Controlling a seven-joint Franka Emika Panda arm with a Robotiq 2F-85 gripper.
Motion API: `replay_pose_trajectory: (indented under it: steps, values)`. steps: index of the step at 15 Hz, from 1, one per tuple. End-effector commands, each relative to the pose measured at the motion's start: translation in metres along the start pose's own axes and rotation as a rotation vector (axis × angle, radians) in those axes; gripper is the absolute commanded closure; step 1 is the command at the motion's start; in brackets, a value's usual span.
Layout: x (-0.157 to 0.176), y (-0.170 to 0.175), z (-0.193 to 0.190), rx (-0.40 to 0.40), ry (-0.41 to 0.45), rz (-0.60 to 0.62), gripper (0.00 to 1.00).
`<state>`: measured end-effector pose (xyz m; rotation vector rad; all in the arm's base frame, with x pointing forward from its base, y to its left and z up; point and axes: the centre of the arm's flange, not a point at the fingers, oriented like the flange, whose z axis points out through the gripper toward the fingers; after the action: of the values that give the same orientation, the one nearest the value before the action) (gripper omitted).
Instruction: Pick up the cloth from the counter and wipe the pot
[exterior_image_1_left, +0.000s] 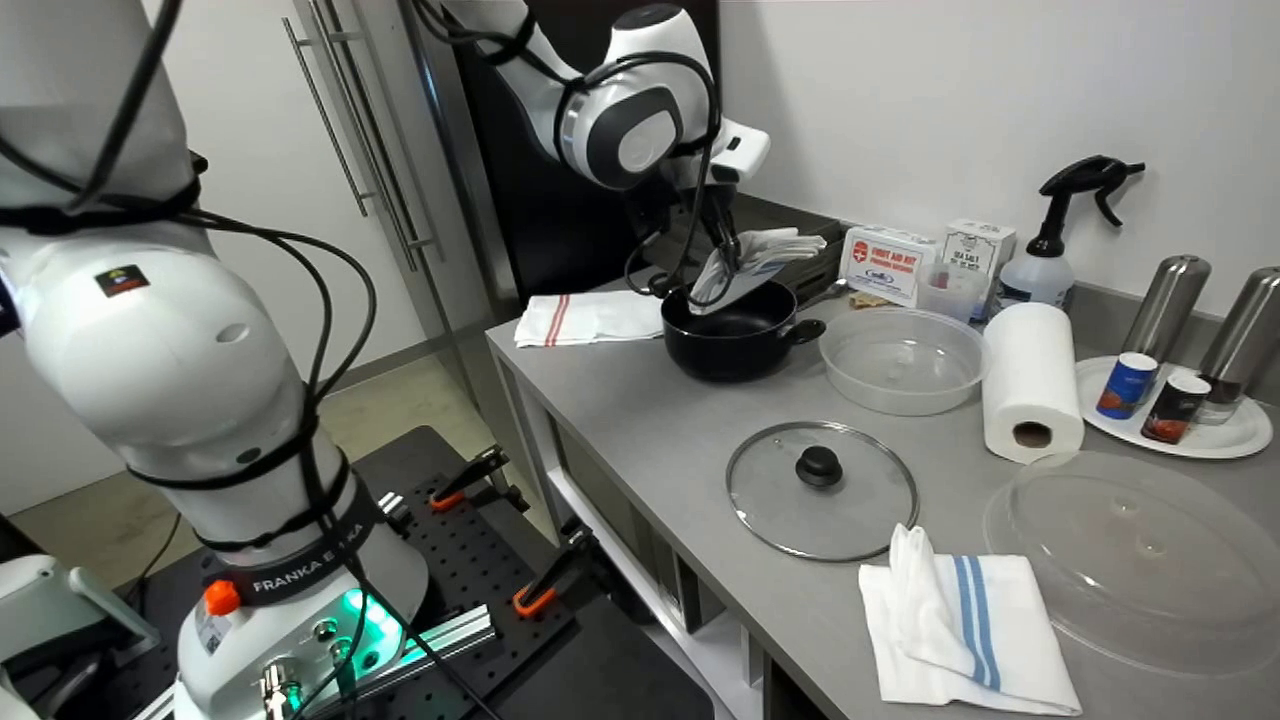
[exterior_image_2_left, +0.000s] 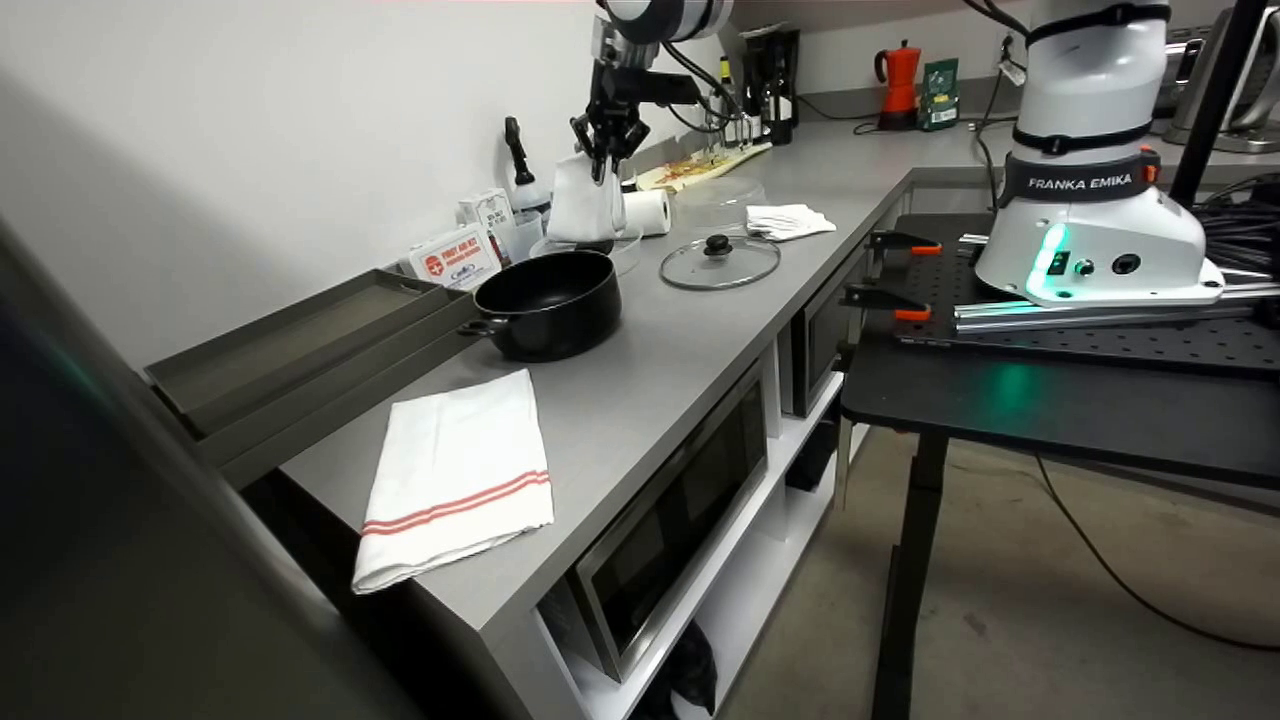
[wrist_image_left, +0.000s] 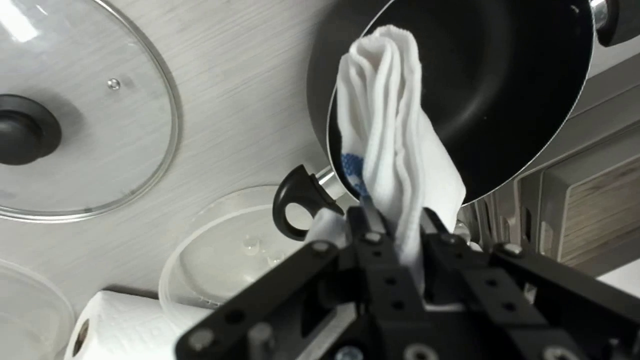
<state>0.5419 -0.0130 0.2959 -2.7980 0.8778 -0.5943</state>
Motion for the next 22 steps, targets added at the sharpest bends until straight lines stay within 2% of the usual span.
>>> replay_pose_trajectory:
  steps: [1, 7, 15, 22]
  values:
    - [-0.009, 0.036, -0.014, 0.052, 0.012, 0.080, 0.96]
    - [-0.028, 0.070, -0.010, 0.098, -0.020, 0.202, 0.96]
    - [-0.079, 0.074, 0.015, 0.125, -0.100, 0.217, 0.96]
    - [-0.124, 0.094, 0.038, 0.028, -0.175, 0.210, 0.96]
